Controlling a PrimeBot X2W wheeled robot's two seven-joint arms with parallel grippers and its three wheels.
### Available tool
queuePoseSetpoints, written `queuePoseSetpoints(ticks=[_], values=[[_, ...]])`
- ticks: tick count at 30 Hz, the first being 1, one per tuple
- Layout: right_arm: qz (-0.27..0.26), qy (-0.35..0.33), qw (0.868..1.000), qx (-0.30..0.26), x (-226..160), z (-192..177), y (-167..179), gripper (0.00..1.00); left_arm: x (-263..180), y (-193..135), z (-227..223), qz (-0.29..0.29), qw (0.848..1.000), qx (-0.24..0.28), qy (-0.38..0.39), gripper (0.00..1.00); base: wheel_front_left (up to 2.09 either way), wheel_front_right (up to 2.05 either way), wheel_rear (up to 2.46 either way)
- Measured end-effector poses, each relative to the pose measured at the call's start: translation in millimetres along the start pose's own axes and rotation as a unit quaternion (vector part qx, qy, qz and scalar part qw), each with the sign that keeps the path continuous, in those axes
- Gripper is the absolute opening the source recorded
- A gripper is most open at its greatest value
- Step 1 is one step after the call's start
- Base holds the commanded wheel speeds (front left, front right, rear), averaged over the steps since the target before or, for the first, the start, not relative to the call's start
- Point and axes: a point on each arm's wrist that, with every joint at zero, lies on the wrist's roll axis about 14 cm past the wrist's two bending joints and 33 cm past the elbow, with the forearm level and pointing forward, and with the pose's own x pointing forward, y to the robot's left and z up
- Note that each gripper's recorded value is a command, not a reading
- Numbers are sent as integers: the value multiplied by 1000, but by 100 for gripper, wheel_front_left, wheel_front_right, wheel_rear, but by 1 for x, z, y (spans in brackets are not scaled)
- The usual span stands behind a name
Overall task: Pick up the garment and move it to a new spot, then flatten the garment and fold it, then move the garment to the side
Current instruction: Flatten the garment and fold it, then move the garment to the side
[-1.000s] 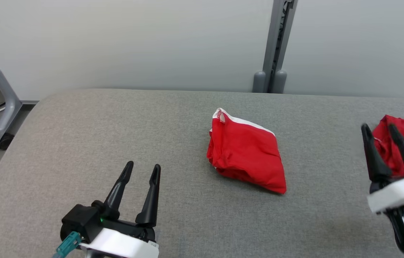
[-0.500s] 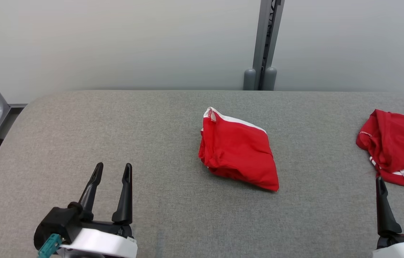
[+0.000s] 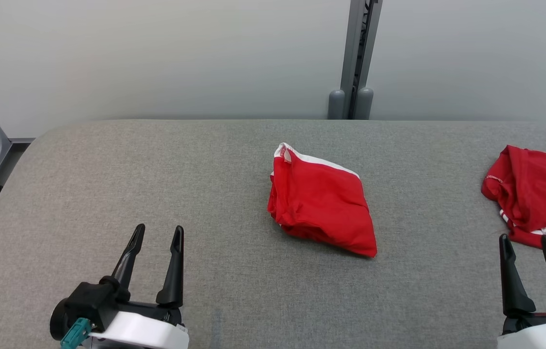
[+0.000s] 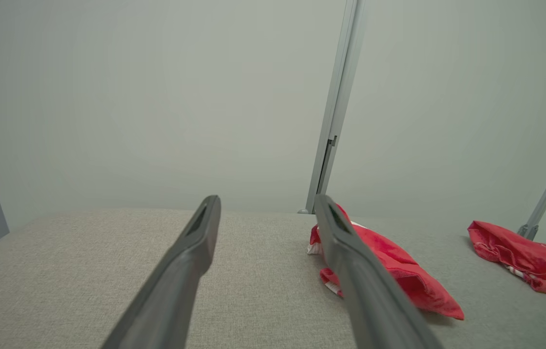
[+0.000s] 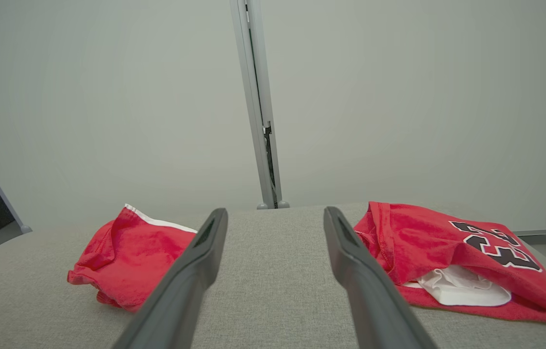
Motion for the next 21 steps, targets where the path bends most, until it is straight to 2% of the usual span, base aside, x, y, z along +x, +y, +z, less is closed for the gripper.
queuePoseSetpoints(ticks=[5, 10, 21], values=[[2, 6, 1000, -1, 1, -2, 1, 100, -1, 1, -1, 1, 1000, 5, 1, 100, 0, 0, 0], [16, 48, 999, 3, 10, -19, 9, 100, -1, 6, -4, 11, 1000, 6, 5, 100, 0, 0, 0], [77, 167, 983, 22, 88, -63, 44, 100, -2, 26, -3, 40, 999, 9, 5, 100, 0, 0, 0]])
